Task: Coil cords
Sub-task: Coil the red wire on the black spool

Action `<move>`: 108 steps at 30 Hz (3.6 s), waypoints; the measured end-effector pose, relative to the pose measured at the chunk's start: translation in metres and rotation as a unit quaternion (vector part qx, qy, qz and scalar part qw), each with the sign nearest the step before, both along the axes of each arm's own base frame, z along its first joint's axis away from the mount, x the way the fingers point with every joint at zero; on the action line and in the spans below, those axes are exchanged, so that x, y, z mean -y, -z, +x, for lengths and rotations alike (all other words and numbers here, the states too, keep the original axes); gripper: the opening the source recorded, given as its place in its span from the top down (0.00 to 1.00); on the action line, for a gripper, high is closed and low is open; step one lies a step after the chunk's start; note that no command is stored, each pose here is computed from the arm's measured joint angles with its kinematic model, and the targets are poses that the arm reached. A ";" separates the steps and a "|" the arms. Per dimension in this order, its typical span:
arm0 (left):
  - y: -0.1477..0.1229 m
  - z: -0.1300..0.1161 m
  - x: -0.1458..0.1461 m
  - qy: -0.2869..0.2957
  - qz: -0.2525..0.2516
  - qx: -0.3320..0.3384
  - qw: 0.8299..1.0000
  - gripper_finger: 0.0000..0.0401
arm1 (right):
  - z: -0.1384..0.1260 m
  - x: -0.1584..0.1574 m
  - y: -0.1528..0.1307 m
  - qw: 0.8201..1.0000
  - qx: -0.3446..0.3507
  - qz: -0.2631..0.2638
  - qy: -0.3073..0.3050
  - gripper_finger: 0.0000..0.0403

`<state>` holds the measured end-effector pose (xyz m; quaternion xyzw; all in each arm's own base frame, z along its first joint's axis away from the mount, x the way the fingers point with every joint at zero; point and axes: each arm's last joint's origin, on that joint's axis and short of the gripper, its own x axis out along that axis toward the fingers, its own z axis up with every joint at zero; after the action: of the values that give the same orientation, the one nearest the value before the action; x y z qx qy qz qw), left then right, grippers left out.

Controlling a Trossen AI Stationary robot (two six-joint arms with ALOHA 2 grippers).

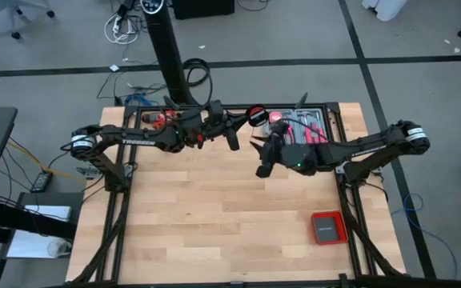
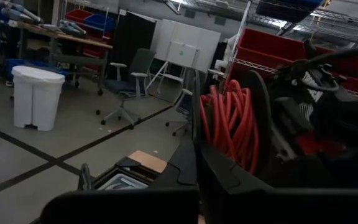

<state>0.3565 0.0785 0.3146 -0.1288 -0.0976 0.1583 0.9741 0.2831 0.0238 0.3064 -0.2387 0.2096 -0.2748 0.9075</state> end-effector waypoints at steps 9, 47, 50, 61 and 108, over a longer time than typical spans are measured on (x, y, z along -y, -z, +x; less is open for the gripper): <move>0.000 0.000 0.000 0.003 0.003 -0.001 1.000 1.00 | -0.028 0.008 0.024 0.993 0.030 0.111 0.009 0.82; -0.008 -0.002 0.000 0.006 0.025 0.040 0.999 1.00 | -0.001 0.065 0.068 0.910 0.224 0.291 -0.192 0.83; -0.009 -0.002 0.000 0.005 0.026 0.044 0.999 1.00 | 0.003 0.066 0.069 0.907 0.234 0.288 -0.200 0.83; -0.010 -0.002 0.001 0.005 0.028 0.049 0.998 1.00 | 0.005 0.070 0.072 0.912 0.233 0.275 -0.194 0.83; -0.010 -0.002 0.001 0.008 0.038 0.045 0.998 1.00 | 0.005 0.081 0.076 0.939 0.204 0.199 -0.192 0.85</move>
<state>0.3546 0.0775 0.3247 -0.0996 -0.1465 0.1409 0.9740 0.2880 -0.0570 0.2308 -0.0282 0.0210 -0.0911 0.9952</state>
